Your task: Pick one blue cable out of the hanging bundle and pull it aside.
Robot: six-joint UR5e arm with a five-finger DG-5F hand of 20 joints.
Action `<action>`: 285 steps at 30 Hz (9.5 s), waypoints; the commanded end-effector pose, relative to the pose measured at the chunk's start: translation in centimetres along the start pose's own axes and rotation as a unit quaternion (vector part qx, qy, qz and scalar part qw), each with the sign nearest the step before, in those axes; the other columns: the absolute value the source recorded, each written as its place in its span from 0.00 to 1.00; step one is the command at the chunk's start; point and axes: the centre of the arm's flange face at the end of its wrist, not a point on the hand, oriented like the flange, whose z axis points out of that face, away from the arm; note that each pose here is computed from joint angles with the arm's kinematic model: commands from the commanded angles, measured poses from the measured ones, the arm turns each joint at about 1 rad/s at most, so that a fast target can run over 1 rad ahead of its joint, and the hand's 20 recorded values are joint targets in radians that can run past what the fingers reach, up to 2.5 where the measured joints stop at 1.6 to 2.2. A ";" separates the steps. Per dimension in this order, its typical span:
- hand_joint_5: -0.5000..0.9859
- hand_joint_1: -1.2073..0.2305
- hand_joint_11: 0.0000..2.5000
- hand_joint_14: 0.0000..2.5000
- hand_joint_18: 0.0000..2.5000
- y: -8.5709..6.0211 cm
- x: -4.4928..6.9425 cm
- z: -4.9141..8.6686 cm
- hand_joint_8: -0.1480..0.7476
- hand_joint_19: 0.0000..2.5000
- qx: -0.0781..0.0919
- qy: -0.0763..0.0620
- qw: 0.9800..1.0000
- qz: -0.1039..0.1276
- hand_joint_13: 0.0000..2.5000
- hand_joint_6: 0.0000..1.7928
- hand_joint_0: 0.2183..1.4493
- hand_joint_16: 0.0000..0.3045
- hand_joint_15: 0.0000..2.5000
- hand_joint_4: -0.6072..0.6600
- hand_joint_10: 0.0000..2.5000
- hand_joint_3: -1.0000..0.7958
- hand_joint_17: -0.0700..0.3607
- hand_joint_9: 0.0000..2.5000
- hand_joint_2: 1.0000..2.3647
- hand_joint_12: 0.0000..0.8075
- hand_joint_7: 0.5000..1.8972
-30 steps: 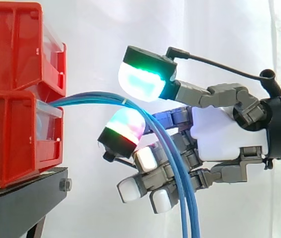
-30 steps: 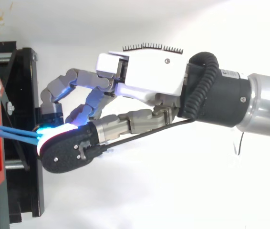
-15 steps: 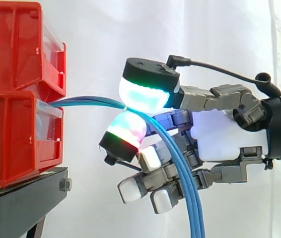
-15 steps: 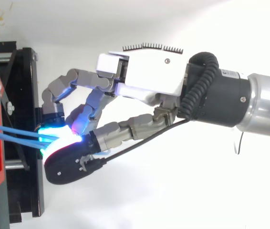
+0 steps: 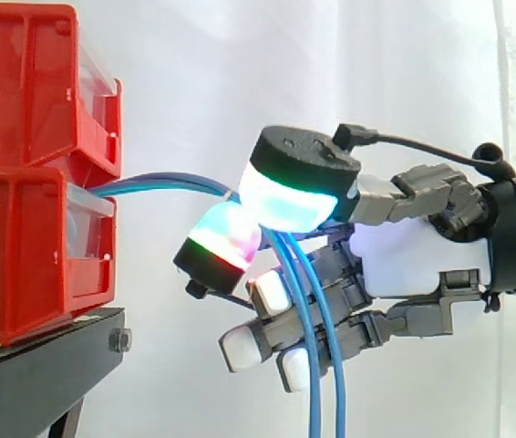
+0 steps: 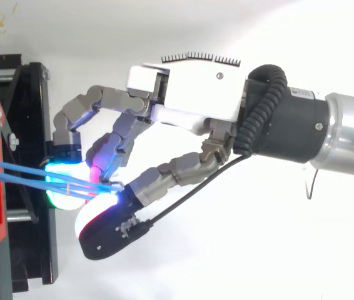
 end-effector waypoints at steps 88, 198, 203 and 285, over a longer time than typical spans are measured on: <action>0.24 0.18 0.25 0.01 0.37 0.6 -0.7 -0.1 0.46 0.28 -0.001 -0.003 1.000 0.002 0.36 0.52 0.43 0.14 0.24 0.45 0.01 0.28 0.38 0.45 0.00 0.40 0.39; 0.27 0.24 0.25 0.01 0.37 1.9 -3.1 -2.2 0.53 0.30 0.057 0.038 0.997 -0.022 0.38 0.51 0.31 0.15 0.26 0.58 0.01 0.55 0.40 0.48 0.02 0.43 0.50; 0.28 0.24 0.25 0.01 0.37 2.4 -4.2 -3.4 0.53 0.30 0.075 0.039 0.996 -0.027 0.38 0.51 0.31 0.15 0.26 0.58 0.01 0.56 0.40 0.48 0.02 0.43 0.49; 0.28 0.26 0.25 0.01 0.39 2.0 -5.6 -6.2 0.57 0.29 0.019 -0.018 1.000 -0.016 0.39 0.51 0.31 0.16 0.26 0.58 0.01 0.55 0.41 0.49 0.02 0.45 0.46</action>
